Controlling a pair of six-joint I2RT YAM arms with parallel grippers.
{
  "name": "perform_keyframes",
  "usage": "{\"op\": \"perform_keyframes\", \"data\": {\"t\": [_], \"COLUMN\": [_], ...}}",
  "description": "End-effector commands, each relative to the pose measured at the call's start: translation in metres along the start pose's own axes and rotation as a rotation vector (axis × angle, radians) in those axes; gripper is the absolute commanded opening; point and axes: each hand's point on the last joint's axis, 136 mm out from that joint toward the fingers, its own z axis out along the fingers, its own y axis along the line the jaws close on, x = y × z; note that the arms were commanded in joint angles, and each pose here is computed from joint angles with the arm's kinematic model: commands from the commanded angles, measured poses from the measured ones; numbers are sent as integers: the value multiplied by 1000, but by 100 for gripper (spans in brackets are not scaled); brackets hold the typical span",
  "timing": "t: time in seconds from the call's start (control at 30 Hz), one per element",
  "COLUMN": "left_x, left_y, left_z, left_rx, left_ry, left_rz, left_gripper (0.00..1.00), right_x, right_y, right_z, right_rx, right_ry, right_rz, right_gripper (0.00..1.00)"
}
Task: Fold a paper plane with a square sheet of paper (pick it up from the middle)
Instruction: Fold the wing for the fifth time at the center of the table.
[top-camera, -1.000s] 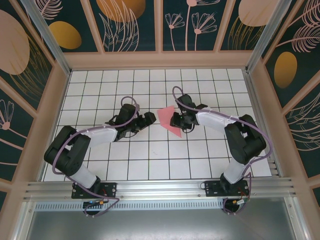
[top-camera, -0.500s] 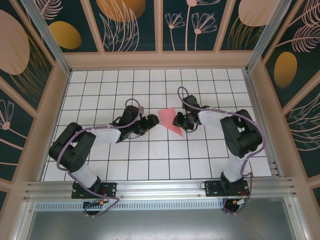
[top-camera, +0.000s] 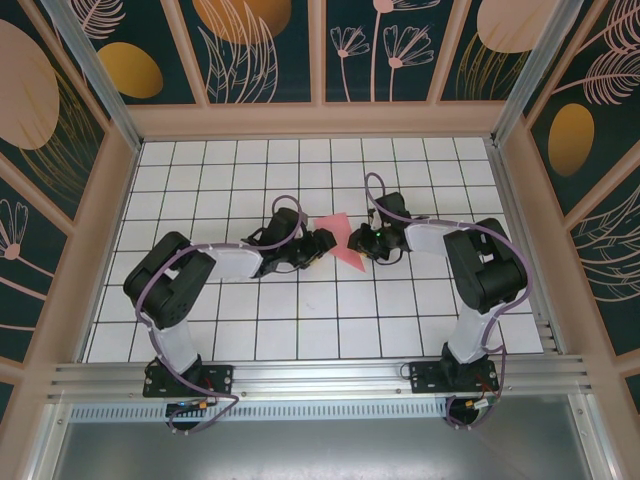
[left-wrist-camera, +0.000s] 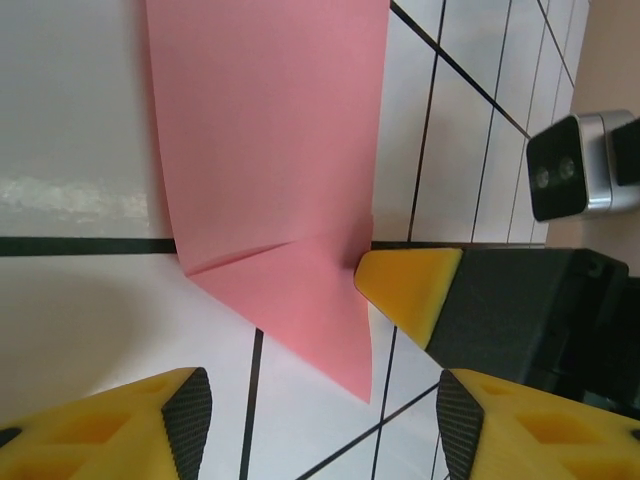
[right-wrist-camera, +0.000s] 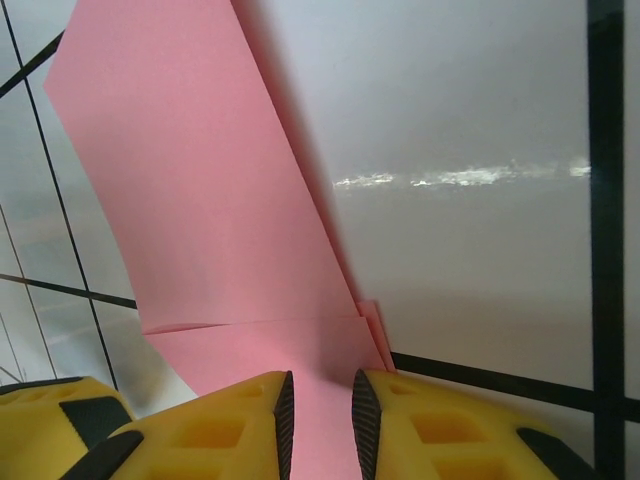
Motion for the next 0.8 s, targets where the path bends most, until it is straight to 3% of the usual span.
{"op": "perform_keyframes", "data": {"t": [0.0, 0.27, 0.77], "left_x": [-4, -13, -14], "left_y": [5, 6, -3], "left_z": [8, 19, 30], "left_rx": [-44, -102, -81], "left_ry": [-10, -24, 6], "left_rz": [-45, -71, -70], "left_gripper": [64, 70, 69], "right_x": [27, 28, 34], "right_y": [-39, -40, -46], "right_z": [9, 10, 11], "right_rx": [100, 85, 73], "right_ry": [78, 84, 104], "right_rz": [40, 39, 44], "right_gripper": [27, 27, 26]}}
